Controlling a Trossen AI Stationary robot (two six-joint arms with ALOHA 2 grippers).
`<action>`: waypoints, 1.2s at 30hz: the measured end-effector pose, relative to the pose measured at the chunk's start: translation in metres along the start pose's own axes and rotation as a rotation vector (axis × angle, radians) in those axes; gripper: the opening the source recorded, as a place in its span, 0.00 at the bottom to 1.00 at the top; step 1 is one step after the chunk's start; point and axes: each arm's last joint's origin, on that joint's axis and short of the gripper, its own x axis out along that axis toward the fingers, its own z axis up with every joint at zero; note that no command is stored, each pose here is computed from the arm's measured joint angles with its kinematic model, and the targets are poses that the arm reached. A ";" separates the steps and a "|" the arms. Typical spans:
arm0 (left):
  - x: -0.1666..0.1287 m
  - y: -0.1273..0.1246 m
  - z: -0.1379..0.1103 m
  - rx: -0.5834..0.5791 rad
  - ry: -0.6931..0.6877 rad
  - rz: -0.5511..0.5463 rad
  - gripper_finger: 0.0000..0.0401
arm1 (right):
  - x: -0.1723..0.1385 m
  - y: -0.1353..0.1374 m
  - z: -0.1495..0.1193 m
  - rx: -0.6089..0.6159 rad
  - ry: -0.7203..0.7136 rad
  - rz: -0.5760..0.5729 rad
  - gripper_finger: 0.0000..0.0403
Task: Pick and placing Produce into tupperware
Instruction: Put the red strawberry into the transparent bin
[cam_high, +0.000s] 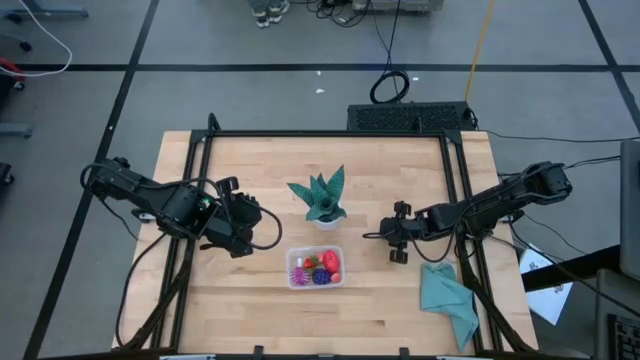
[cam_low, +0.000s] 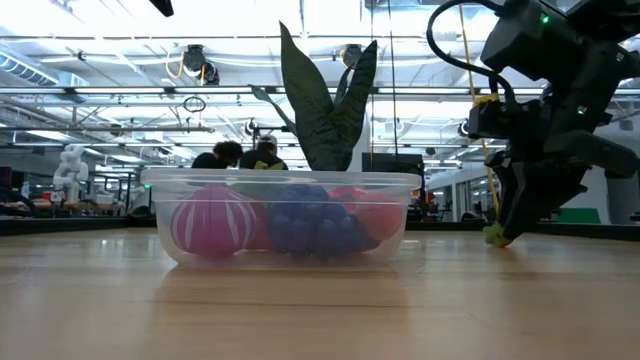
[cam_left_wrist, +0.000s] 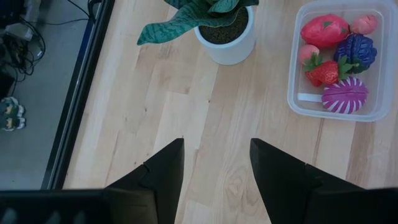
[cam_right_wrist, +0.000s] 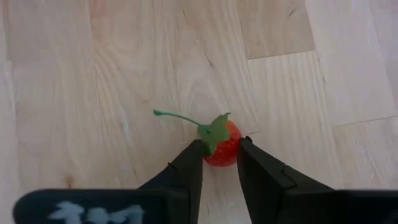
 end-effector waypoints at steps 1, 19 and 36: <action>0.000 0.000 0.000 0.000 0.000 0.000 0.46 | 0.000 0.000 0.000 0.000 0.000 0.000 0.20; 0.000 0.000 0.000 0.000 0.000 0.000 0.46 | 0.000 0.003 0.002 0.013 -0.003 0.069 0.20; 0.000 0.000 0.000 0.000 0.000 0.000 0.46 | 0.000 0.003 0.003 0.048 -0.014 0.080 0.45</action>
